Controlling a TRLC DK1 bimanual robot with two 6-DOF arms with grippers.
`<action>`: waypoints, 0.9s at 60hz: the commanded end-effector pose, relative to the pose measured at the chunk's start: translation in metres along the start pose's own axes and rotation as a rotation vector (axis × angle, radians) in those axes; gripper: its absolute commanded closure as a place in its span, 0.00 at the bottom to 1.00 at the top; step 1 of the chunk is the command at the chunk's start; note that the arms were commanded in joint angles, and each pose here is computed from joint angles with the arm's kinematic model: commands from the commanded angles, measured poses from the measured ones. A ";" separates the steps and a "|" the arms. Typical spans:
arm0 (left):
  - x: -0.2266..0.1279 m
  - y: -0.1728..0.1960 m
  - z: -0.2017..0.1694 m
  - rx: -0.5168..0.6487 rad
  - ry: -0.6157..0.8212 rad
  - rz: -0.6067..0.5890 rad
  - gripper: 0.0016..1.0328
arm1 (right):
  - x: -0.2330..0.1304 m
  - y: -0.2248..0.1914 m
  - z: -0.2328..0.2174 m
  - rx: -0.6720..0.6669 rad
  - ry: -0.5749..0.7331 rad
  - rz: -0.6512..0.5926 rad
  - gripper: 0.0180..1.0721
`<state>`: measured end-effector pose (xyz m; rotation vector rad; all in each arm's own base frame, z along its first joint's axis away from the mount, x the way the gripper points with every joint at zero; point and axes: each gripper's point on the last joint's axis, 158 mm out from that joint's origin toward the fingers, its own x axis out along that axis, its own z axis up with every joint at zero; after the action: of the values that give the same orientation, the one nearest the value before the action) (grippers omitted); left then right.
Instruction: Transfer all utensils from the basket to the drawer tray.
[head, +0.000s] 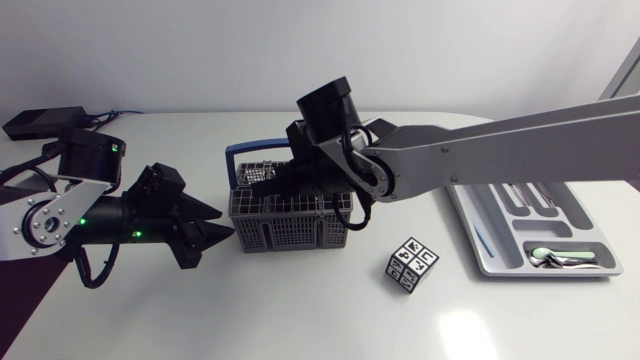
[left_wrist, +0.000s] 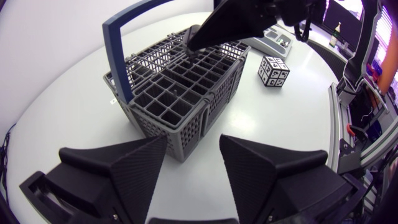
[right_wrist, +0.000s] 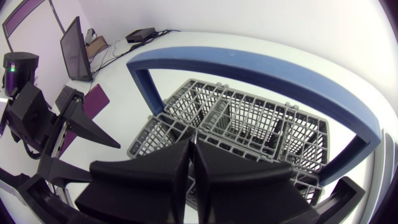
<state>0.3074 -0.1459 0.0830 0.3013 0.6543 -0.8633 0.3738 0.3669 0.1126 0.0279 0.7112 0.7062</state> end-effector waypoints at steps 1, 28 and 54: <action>0.000 -0.006 -0.003 0.014 -0.005 -0.011 0.42 | -0.014 0.003 0.010 0.002 -0.041 0.017 0.92; 0.000 -0.007 -0.003 0.013 -0.002 -0.013 0.42 | -0.063 0.019 0.052 -0.006 -0.153 0.107 0.91; 0.010 -0.009 -0.007 0.014 0.032 -0.015 0.42 | -0.143 0.015 0.089 -0.003 -0.190 0.160 0.92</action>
<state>0.3049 -0.1515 0.0815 0.3249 0.6577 -0.8690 0.3460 0.3166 0.2480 0.1529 0.5638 0.8306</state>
